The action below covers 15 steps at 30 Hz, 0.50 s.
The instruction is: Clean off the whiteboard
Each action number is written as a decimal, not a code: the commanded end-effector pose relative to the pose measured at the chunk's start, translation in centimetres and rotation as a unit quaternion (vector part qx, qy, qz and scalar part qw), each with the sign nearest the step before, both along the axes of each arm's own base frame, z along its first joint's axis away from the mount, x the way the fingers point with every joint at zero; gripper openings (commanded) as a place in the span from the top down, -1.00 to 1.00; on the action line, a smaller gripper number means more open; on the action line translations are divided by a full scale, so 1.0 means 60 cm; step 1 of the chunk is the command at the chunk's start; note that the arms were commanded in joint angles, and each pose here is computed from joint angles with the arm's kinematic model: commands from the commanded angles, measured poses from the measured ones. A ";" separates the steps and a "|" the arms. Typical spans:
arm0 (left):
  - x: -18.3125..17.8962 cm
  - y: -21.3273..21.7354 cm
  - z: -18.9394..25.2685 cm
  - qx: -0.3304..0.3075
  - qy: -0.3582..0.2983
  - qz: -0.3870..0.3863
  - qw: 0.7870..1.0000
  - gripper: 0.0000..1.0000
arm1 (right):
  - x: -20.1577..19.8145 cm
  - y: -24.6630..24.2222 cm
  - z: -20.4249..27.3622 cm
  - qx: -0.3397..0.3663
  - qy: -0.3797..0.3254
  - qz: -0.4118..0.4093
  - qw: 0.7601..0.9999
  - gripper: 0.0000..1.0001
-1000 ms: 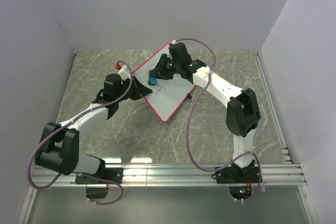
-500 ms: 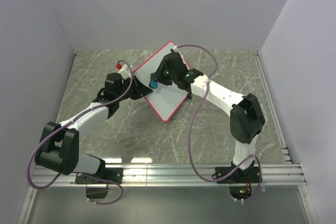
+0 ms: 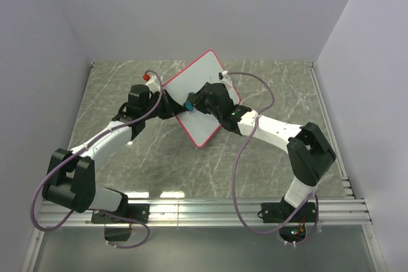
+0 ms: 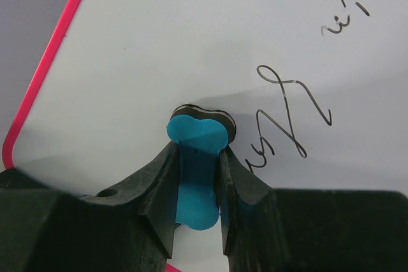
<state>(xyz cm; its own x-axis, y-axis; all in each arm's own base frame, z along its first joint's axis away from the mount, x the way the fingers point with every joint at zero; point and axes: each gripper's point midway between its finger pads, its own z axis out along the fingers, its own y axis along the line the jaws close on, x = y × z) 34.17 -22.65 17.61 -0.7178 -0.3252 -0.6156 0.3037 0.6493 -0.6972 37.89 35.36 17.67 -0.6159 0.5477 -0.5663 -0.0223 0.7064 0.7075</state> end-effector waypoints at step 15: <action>-0.109 -0.025 -0.032 0.035 0.073 -0.131 0.988 0.99 | -0.177 -0.108 -0.262 -0.194 0.187 0.031 0.963 1.00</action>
<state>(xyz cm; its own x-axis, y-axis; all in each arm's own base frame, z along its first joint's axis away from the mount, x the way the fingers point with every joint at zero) 34.16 -22.43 17.94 -0.7058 -0.2694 -0.6552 0.3516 0.6697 -0.6541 33.62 31.13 10.98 -0.6541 0.5179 -0.5513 0.1068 0.7848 0.6105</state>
